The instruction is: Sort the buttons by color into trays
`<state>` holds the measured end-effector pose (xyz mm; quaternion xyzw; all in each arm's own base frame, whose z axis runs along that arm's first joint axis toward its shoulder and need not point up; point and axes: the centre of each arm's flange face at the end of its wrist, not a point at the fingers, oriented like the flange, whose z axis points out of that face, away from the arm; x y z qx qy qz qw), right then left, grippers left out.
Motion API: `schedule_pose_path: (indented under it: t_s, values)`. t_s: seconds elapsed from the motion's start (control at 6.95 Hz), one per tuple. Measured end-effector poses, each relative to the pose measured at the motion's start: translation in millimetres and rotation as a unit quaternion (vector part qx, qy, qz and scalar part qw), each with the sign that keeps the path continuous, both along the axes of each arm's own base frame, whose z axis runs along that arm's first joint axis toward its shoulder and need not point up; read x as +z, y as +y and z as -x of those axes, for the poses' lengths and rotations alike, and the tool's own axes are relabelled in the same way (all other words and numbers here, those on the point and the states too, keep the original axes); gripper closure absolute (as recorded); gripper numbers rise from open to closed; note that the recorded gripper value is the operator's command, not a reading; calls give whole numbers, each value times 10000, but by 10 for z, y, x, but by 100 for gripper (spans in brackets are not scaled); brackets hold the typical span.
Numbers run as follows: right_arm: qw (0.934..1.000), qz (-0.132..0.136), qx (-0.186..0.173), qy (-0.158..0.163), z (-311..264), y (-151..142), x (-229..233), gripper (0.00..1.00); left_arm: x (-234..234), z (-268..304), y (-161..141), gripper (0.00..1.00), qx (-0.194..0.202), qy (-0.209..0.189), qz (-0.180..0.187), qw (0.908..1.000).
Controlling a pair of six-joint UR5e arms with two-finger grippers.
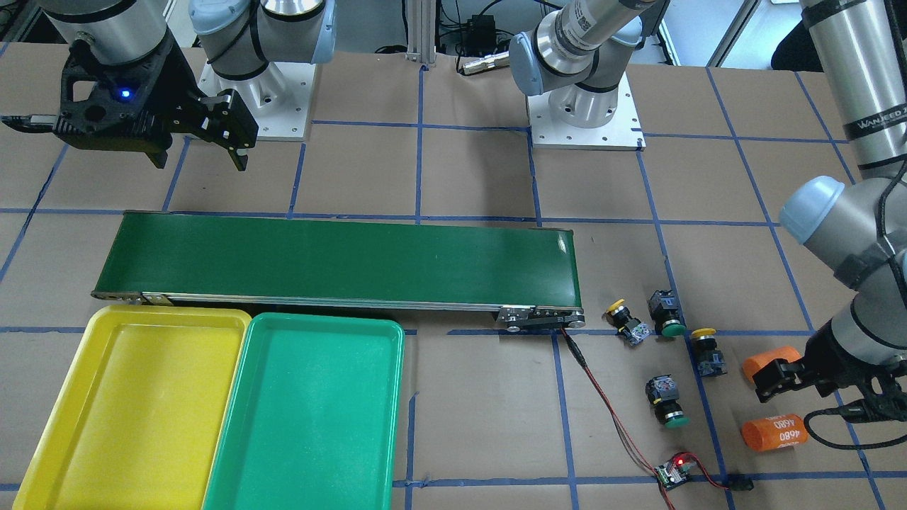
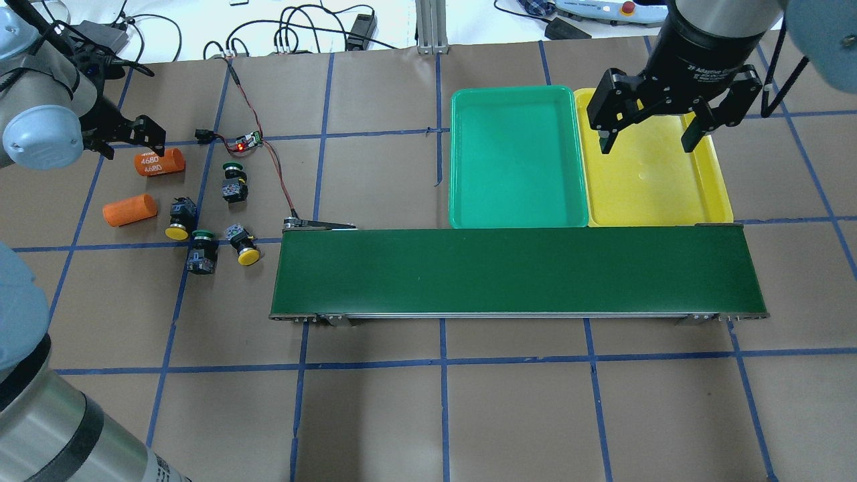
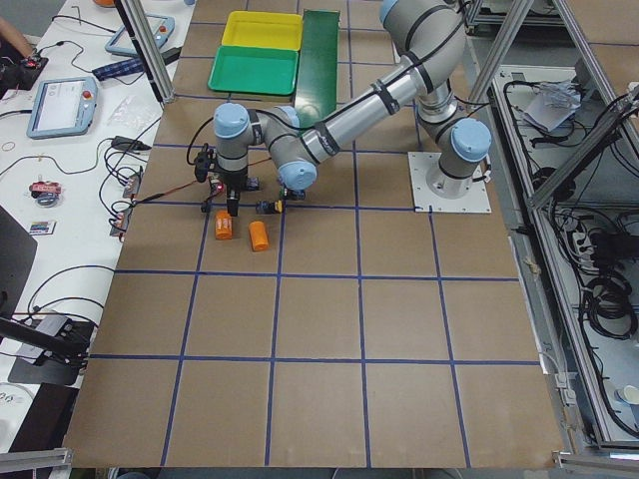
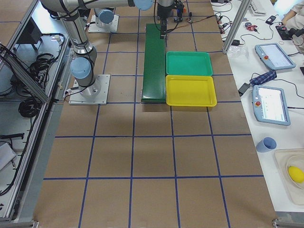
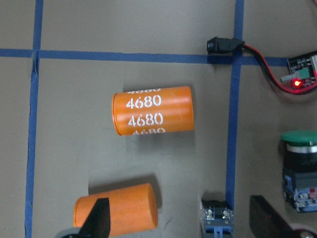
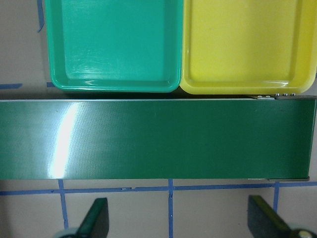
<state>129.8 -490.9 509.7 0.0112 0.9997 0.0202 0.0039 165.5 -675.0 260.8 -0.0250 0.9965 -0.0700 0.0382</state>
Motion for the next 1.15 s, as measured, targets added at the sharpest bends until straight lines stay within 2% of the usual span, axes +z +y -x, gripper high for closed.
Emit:
schedule_pose_path:
  t_s: [0.58,1.15]
  values:
    - [10000,-7,-7,-8,-2,-2,-5,0,-396,-122,-292,0,-233,43,-131,9996]
    - [10000,-19,-8,-15,-3,-3,-17,0,-523,-140,-368,0,-330,167,-143,9992]
